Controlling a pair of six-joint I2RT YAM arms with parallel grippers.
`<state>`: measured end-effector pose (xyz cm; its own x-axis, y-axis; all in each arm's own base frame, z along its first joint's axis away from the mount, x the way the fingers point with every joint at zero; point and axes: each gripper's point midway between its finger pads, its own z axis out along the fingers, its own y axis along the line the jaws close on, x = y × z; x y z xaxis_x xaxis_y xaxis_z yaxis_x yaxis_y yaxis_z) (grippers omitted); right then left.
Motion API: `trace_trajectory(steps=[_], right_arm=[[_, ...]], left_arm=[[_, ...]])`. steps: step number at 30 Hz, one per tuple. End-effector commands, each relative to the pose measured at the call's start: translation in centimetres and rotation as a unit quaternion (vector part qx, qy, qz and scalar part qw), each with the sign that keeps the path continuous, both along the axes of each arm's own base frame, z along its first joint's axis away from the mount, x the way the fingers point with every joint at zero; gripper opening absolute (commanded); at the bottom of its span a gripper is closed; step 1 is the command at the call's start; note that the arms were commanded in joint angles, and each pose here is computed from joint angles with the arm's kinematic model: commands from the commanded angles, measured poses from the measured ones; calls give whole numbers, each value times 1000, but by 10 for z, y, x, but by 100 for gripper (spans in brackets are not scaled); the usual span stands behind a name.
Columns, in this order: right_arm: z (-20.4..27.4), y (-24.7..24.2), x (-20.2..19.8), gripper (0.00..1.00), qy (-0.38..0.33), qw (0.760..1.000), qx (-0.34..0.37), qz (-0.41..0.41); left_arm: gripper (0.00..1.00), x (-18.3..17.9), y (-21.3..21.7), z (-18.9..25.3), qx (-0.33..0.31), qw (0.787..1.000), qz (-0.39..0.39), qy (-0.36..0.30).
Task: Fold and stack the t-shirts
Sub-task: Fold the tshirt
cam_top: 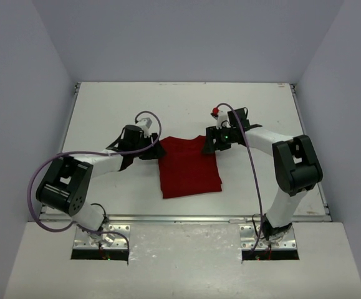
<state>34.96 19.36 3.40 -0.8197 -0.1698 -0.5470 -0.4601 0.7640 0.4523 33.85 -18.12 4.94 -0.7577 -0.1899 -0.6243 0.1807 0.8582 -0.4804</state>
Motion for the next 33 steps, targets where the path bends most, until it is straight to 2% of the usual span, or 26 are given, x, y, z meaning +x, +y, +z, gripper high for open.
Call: trace_trajectory(steps=[1, 2, 5, 8, 10, 11, 13, 14, 16, 17, 18, 21, 33], right_arm=[[6, 4, 13, 64, -18, 1000, 21, 4], [7, 4, 13, 63, -18, 1000, 23, 4], [11, 6, 12, 56, -22, 999, 31, 7], [11, 9, 10, 49, -18, 999, 40, 13], [12, 9, 9, 49, -17, 999, 42, 14], [12, 9, 9, 49, -16, 999, 43, 14], [12, 11, 9, 48, -17, 999, 46, 17], [12, 11, 9, 46, -15, 999, 48, 18], [10, 13, 7, 35, -9, 998, 52, 21], [9, 14, 6, 28, -8, 998, 55, 25], [8, 14, 5, 17, 0, 998, 56, 25], [9, 14, 3, 1, 2, 998, 56, 26], [51, 5, 0, 1, -48, 997, 62, -26]], left_arm=[[50, 5, -2, 2, -1, 1000, -8, -11], [45, 3, -2, -1, -2, 1000, -10, -7], [43, 2, -1, -6, -5, 1000, -6, -5], [35, 3, -3, -15, -5, 1000, -5, 11], [40, 4, -2, -19, -3, 1000, 0, 19], [47, 4, -2, -20, -3, 1000, 3, 20], [50, 5, -1, -21, -3, 1000, 5, 17], [46, 5, -2, -20, -5, 1000, 5, 16], [40, 6, -5, -20, -12, 1000, -1, 14], [30, 5, -8, -19, -20, 1000, -8, 13], [25, 5, -9, -19, -23, 1000, -9, 13], [3, 4, -11, -16, -29, 999, -9, 12], [0, -3, -8, 47, -50, 997, -10, -57]])
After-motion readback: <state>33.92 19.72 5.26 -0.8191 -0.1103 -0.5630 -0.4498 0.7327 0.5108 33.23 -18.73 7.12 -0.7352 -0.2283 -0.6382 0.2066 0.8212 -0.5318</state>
